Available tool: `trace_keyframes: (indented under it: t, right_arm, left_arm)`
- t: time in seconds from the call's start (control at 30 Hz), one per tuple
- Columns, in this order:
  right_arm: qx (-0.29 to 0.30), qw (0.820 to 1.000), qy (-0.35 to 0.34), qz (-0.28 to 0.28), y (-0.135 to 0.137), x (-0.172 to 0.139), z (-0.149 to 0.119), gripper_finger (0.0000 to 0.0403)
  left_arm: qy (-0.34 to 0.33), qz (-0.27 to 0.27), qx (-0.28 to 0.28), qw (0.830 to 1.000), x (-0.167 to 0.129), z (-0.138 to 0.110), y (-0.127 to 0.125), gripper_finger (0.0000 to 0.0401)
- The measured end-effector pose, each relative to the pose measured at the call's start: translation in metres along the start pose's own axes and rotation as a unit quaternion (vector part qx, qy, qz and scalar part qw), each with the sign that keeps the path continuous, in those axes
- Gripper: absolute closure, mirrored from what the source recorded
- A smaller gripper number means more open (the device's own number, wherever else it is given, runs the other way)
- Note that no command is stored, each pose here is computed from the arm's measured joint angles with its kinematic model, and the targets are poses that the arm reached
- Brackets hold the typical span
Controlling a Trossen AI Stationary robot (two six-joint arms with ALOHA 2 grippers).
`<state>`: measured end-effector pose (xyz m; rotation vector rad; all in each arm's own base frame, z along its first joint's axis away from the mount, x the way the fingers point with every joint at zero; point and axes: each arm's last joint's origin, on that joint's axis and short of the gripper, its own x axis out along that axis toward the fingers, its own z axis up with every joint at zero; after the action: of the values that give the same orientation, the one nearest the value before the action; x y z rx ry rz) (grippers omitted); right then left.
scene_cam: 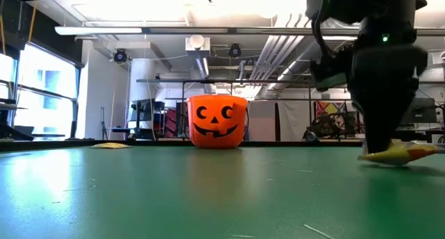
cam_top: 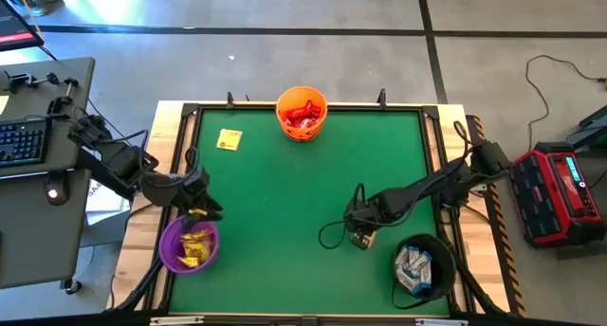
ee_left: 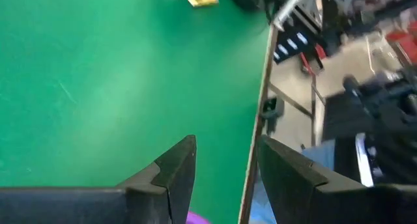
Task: Sort candy by brand, put in halloween buckets
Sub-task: Put the yellow candy into the purple bucket
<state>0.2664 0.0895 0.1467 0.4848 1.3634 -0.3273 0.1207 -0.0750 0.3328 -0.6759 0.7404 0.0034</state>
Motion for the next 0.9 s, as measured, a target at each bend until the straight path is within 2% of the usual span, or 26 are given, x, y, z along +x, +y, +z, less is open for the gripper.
trace_keyframes:
  t: [0.07, 0.23, 0.33, 0.43, 0.53, 0.67, 0.83, 0.9]
  right_arm:
    - [0.0, 1.0, -0.009, 0.008, 0.0, -0.006, 0.001, 0.039]
    - [0.017, 0.997, -0.057, 0.04, -0.004, -0.026, 0.01, 0.0383]
    - [0.03, 0.989, -0.127, 0.064, -0.005, -0.042, 0.02, 0.0393]
    - [0.03, 0.97, -0.224, 0.089, -0.004, -0.06, 0.031, 0.0398]
    - [0.036, 0.932, -0.343, 0.109, 0.001, -0.08, 0.045, 0.0396]
    - [0.063, 0.869, -0.47, 0.142, 0.007, -0.101, 0.063, 0.0398]
    - [0.125, 0.79, -0.586, 0.134, 0.007, -0.123, 0.074, 0.04]
    - [0.15, 0.764, -0.615, 0.127, 0.007, -0.129, 0.075, 0.0401]
  left_arm:
    - [-0.02, 0.013, -0.013, 1.0, 0.0, 0.002, 0.002, 0.0248]
    - [-0.075, 0.048, -0.036, 0.995, 0.001, 0.01, 0.006, 0.0257]
    - [-0.097, 0.062, -0.044, 0.992, 0.005, 0.017, 0.008, 0.027]
    - [-0.124, 0.058, -0.029, 0.99, 0.011, 0.027, 0.005, 0.0279]
    - [-0.165, 0.064, 0.01, 0.984, 0.022, 0.039, 0.0, 0.028]
    - [-0.209, 0.087, 0.058, 0.972, 0.042, 0.057, -0.004, 0.0266]
    - [-0.245, 0.127, 0.083, 0.958, 0.069, 0.075, -0.003, 0.024]
    - [-0.266, 0.14, 0.085, 0.95, 0.079, 0.083, -0.002, 0.0228]
